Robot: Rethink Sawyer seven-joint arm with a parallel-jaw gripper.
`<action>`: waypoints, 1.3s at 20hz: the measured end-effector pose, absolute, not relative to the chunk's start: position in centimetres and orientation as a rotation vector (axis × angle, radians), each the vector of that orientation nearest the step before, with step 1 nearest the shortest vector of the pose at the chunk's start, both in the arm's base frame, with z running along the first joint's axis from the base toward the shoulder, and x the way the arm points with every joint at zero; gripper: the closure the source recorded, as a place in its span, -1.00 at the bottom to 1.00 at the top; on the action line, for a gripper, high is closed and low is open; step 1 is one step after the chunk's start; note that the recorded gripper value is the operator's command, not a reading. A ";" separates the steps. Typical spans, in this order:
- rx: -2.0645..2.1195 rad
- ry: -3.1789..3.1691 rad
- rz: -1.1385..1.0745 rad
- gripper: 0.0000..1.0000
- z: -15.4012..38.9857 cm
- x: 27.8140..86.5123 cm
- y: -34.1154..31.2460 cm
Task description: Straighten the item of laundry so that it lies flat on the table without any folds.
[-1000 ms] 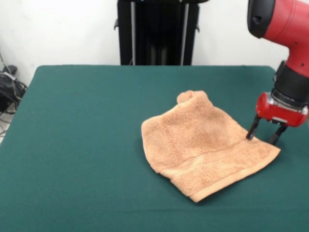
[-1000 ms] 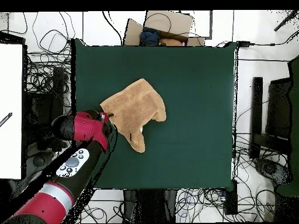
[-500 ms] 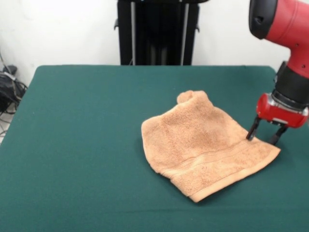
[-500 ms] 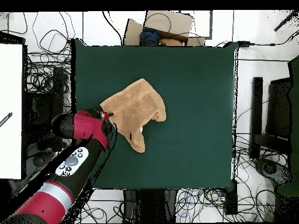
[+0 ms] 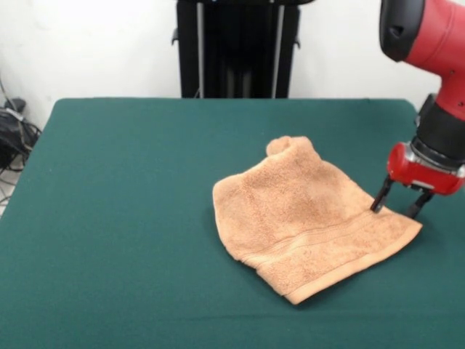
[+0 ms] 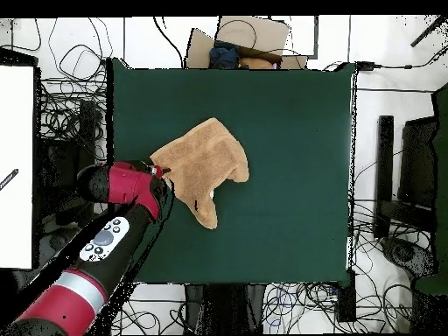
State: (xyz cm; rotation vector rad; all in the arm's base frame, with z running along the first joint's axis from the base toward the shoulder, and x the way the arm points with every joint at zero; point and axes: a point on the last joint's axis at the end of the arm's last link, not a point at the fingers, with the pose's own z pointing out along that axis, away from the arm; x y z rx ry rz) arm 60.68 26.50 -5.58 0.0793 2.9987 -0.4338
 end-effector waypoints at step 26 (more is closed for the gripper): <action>0.070 2.992 -0.472 -1.00 -5.6 62.1 26.3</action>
